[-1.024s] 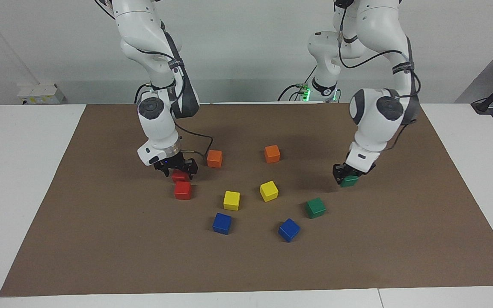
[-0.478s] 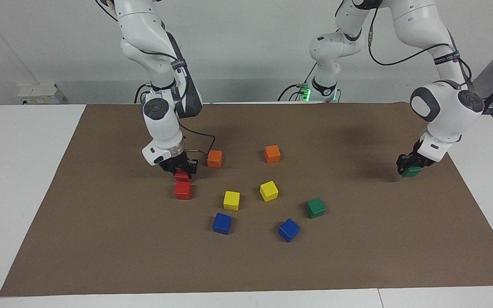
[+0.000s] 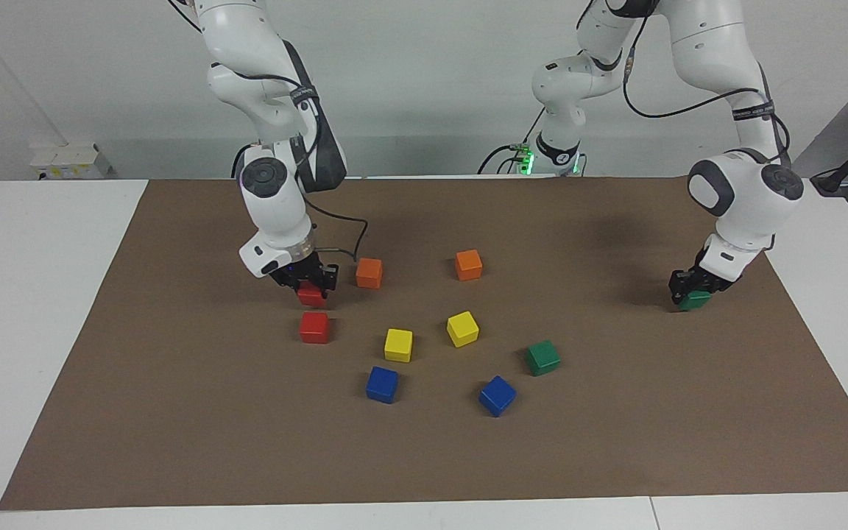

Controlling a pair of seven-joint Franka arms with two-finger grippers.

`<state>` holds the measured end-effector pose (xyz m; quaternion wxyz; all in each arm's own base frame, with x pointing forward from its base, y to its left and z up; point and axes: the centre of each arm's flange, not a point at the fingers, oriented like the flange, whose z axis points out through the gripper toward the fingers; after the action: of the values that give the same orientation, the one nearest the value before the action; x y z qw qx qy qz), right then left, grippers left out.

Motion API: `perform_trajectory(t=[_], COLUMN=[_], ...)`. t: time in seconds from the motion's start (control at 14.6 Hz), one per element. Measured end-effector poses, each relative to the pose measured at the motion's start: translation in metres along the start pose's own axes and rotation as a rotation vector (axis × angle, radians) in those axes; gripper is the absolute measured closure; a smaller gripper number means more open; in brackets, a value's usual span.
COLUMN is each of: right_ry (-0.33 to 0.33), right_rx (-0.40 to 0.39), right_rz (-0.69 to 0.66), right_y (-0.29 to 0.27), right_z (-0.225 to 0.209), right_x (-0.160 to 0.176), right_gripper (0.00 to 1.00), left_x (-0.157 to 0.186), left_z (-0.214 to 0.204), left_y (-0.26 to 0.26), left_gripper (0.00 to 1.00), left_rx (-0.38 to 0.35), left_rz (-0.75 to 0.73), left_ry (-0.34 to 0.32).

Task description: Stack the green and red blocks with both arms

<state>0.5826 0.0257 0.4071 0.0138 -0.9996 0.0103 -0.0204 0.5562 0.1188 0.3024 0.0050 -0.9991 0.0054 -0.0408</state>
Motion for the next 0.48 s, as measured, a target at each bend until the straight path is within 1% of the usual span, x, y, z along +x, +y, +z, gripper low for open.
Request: perform_trajectory(t=[0.14, 0.27, 0.34, 0.48], right_ry=[0.015, 0.014, 0.011, 0.003], right_rx=[-0.003, -0.005, -0.006, -0.007], right_rz=[-0.037, -0.052, -0.054, -0.079], right_y=[0.036, 0.059, 0.069, 0.088], right_z=[-0.006, -0.005, -0.003, 0.004], right_x=[0.006, 0.008, 0.008, 0.007], right_gripper=[0.45, 0.45, 0.45, 0.45], left_x=[0.000, 0.000, 0.000, 0.000], left_z=[0.003, 0.004, 0.004, 0.004], left_y=[-0.001, -0.001, -0.001, -0.002], left_gripper=[0.45, 0.45, 0.42, 0.19], left_rx=[0.000, 0.001, 0.001, 0.001], left_rz=[-0.001, 0.008, 0.019, 0.038], left_ry=[0.001, 0.002, 0.003, 0.004])
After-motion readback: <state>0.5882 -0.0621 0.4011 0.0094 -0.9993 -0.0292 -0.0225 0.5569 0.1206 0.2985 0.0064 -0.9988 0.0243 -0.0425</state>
